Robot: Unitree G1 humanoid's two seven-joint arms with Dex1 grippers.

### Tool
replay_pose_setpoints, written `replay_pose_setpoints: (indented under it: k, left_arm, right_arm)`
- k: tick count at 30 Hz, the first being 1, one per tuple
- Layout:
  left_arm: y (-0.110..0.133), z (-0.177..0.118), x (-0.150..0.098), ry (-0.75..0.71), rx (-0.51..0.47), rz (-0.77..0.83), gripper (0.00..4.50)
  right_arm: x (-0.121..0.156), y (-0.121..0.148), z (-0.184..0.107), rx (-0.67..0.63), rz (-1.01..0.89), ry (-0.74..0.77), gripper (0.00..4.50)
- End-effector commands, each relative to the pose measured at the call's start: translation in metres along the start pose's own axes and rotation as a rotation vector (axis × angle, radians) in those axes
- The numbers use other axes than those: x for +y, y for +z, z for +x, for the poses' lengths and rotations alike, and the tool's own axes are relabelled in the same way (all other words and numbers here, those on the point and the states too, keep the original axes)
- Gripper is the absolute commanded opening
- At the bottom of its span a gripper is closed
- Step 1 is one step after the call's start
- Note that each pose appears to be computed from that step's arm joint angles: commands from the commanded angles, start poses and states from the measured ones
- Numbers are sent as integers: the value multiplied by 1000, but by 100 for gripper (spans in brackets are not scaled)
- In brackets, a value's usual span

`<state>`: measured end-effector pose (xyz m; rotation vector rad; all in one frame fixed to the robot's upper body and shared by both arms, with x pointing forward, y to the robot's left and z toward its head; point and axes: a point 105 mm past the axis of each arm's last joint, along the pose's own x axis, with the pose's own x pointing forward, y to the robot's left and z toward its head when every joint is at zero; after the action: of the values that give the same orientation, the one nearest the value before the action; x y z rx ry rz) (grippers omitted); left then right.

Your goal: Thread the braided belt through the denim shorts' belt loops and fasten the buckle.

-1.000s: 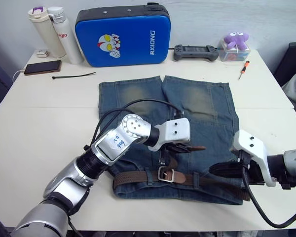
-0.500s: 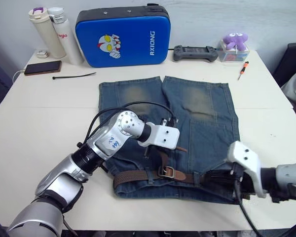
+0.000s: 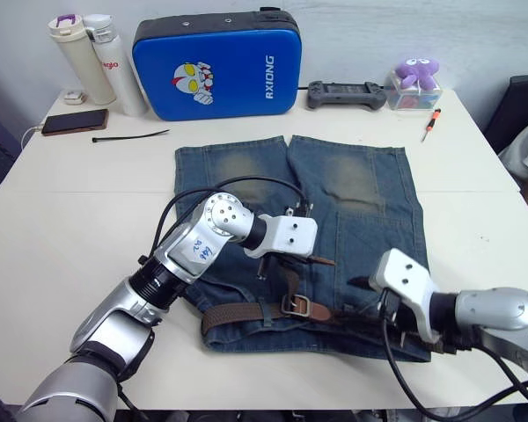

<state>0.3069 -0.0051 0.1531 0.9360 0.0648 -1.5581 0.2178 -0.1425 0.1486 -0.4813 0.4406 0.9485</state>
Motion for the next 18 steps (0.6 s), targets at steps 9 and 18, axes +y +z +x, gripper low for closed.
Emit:
replay_pose_setpoints:
  k: [9, 18]
  left_arm:
    - [20, 5, -2, -21, -71, 7, 0]
    - [27, 2, 2, -9, -98, -23, 0]
  right_arm:
    - [-13, 45, 6, -112, -162, -53, 298]
    - [-18, 36, 11, -57, -143, -79, 6]
